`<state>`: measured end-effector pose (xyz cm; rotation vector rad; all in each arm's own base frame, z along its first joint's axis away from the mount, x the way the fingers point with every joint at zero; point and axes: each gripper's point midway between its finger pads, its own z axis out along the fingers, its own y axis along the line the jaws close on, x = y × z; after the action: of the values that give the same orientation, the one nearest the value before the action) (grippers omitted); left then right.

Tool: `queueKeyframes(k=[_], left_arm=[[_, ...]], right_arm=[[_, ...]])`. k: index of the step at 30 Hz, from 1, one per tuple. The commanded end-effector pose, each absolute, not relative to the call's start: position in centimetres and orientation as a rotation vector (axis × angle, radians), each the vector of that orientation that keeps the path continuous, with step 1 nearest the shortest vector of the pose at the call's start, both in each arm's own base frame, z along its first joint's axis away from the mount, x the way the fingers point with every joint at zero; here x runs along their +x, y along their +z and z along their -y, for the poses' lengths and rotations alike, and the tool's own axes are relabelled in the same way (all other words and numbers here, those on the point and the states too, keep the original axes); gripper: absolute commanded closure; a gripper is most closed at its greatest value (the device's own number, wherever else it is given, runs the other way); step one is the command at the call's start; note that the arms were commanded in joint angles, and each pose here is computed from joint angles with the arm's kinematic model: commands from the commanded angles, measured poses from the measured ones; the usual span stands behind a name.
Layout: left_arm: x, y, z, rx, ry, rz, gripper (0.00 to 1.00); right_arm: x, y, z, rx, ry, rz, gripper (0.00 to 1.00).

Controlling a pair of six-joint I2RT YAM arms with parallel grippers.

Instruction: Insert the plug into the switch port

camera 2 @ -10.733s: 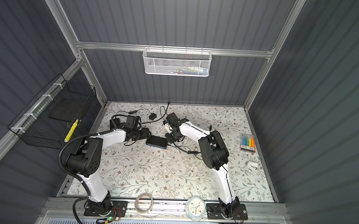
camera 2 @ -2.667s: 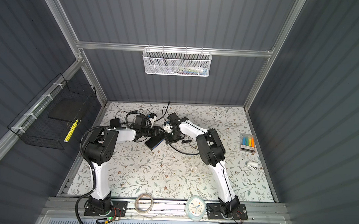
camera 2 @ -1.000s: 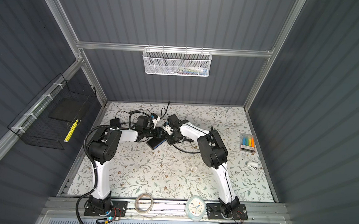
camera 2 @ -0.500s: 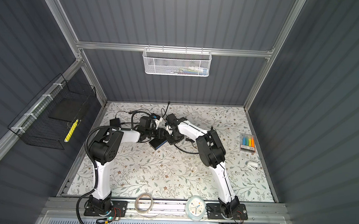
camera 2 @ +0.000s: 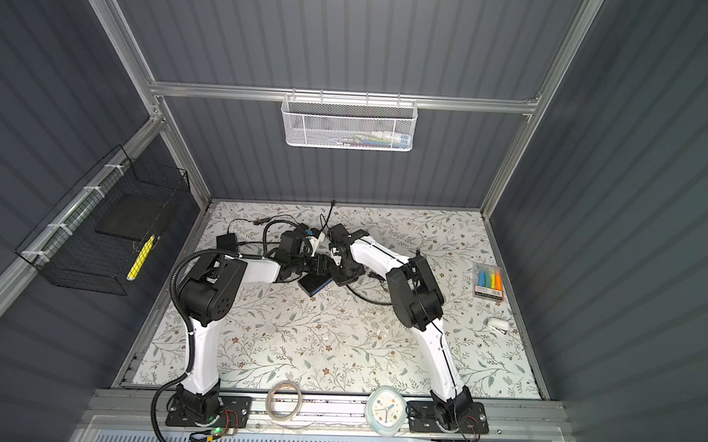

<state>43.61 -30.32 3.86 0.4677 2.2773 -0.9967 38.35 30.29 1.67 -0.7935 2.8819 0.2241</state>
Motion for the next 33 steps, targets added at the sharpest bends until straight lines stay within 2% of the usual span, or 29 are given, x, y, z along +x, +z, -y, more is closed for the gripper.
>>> queueKeyframes(k=[1, 25, 33], left_arm=[[27.1, -2.7, 36.1, 0.651, -1.44, -2.715, 0.44], [25.9, -2.5, 37.3, 0.698, -1.523, -2.692, 0.45], [25.5, -2.5, 37.6, 0.725, -1.534, -2.692, 0.45]], right_arm=[[44.5, 3.1, -37.5, -0.786, 0.412, -2.532, 1.0], [45.5, 5.2, -39.5, -0.852, 0.519, -2.406, 1.0], [46.6, 7.4, -40.6, -0.875, 0.544, -2.32, 1.0]])
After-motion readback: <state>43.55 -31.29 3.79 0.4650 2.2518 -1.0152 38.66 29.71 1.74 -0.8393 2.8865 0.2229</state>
